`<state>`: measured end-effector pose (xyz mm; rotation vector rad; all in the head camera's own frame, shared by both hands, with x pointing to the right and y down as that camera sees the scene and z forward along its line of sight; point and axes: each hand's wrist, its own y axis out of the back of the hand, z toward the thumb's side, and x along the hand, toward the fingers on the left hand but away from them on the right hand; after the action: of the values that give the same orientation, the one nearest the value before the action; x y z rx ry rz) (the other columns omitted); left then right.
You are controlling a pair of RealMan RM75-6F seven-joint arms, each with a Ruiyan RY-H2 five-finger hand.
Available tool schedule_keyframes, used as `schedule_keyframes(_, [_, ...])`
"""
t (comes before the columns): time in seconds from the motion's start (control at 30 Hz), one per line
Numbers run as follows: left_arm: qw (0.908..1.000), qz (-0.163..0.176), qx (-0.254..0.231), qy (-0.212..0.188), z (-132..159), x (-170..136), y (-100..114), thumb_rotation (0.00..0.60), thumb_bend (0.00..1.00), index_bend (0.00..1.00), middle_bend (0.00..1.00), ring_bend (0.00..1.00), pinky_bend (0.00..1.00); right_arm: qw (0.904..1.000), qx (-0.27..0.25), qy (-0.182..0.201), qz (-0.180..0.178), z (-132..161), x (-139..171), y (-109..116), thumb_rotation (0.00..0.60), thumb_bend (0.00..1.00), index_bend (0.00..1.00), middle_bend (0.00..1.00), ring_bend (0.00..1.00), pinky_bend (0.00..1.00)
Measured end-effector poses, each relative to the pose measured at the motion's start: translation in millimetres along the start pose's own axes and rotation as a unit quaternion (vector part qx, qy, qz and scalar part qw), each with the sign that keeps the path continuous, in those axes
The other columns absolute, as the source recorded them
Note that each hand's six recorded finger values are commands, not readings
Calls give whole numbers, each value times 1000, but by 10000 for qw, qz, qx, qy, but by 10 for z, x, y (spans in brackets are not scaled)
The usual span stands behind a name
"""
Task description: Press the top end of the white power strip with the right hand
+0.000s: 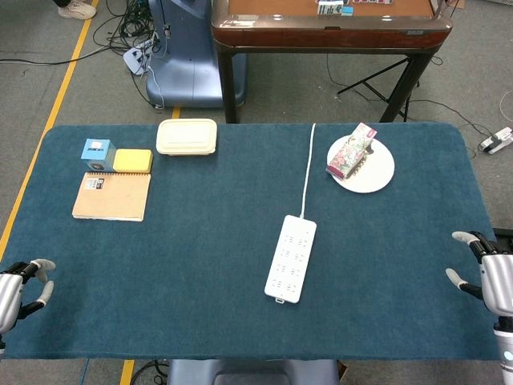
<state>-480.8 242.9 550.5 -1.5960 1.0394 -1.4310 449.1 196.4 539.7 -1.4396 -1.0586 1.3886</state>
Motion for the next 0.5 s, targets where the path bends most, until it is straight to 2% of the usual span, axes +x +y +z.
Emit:
schedule_keyframes(0.17, [10000,16,-10,-34,12,-10,-2,600,407,520,556,466,681,9992,116,363,118,215,-191,-47,600,135,324,700,856,950])
schedule_keyframes(0.3, [10000,-7,-5,-28,10,-22,-13,600,407,520,556,466,681,9972,242,662,261,440,-373,-78,600,302,324,848,985,1000])
schedule_keyframes(0.5, [10000,-36,11,-20,12,-23,-25,600,408,520,556,466,681,9912,720,1034,398,782,-676,-142,600,587,324,968,1000,1000])
